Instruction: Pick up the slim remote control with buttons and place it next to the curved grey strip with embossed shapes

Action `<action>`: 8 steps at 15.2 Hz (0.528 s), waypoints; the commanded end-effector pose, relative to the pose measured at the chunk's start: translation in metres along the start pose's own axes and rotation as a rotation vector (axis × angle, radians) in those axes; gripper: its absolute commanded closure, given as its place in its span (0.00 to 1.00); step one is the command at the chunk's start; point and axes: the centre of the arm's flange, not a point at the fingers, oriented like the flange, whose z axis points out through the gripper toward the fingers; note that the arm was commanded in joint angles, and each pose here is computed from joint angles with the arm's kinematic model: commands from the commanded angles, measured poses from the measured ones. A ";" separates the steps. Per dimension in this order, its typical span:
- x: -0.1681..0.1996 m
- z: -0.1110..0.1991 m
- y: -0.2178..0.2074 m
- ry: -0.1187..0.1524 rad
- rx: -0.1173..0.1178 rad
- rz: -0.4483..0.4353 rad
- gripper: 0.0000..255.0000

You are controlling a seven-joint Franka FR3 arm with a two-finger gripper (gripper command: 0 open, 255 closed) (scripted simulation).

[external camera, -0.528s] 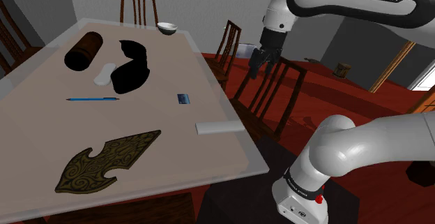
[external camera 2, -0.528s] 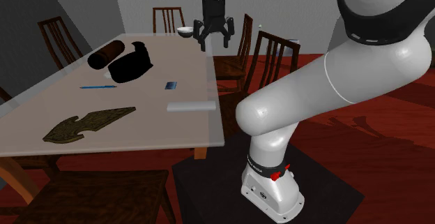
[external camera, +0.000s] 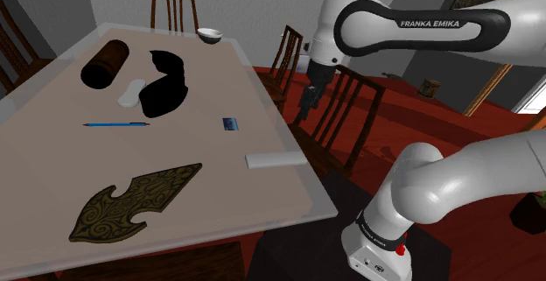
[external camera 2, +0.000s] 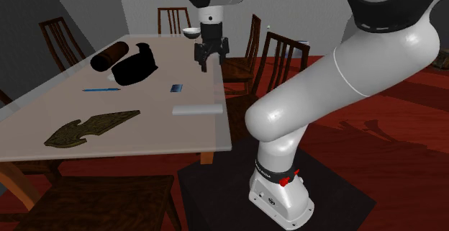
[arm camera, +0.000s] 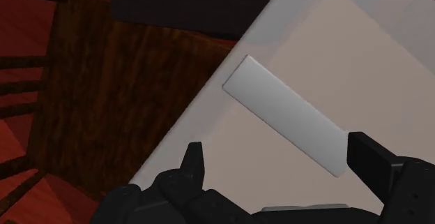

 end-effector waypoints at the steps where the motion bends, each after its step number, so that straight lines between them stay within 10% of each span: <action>1: 0.010 0.023 -0.010 0.005 0.000 -0.112 0.00; 8: 0.036 0.104 -0.044 0.013 0.002 -0.484 0.00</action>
